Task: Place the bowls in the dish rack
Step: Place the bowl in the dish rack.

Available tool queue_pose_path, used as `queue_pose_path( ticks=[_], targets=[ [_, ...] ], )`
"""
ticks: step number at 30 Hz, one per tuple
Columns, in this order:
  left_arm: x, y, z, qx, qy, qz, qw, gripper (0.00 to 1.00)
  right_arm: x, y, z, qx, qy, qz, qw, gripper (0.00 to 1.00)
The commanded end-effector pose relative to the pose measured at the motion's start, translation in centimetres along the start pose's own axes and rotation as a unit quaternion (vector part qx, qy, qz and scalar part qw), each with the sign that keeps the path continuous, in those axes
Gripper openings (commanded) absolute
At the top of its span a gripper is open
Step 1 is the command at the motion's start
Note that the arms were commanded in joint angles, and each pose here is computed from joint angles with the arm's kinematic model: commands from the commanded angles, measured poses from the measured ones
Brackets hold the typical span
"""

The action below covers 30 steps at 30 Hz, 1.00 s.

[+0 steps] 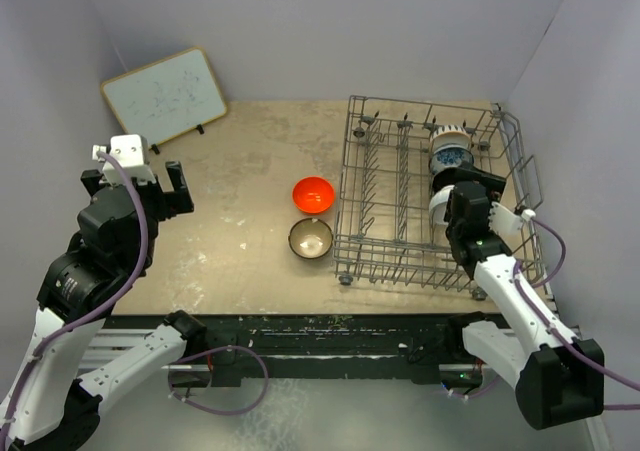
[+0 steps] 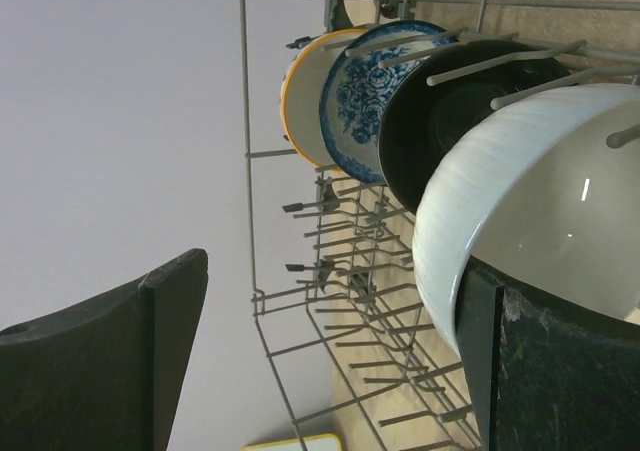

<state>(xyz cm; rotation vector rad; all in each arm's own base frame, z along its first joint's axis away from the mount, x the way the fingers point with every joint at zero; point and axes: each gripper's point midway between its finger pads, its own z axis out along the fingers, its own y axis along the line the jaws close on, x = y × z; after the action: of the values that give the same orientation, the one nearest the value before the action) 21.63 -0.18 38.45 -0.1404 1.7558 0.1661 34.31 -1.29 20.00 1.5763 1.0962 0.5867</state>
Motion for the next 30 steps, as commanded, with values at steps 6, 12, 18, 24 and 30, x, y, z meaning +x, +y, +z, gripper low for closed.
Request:
queue_pose_path(
  ticks=[6, 12, 18, 24, 30],
  targets=[
    [-1.3, -1.1, 0.4, 0.020, -0.021, -0.007, 1.000, 0.99, -0.8, 4.9, -1.0, 0.047, -0.015, 0.070, 0.996, 1.00],
    [-1.0, -1.2, 0.5, 0.021, -0.022, -0.008, 1.000, 0.99, 0.1, 1.8, -0.3, 0.129, 0.000, 0.004, 0.992, 1.00],
    [-0.2, -1.4, 0.7, 0.023, -0.017, -0.002, 1.000, 0.99, 0.1, -1.5, -0.1, 0.135, 0.001, 0.005, 0.991, 0.99],
    [0.1, -1.4, 0.9, 0.019, -0.014, 0.006, 1.000, 0.99, 0.8, -3.6, 0.3, 0.130, 0.014, 0.015, 0.991, 0.99],
    [0.5, -1.7, 1.2, 0.022, -0.009, 0.008, 1.000, 0.99, 1.6, -5.1, 0.5, 0.172, 0.034, -0.034, 0.984, 1.00]
  ],
)
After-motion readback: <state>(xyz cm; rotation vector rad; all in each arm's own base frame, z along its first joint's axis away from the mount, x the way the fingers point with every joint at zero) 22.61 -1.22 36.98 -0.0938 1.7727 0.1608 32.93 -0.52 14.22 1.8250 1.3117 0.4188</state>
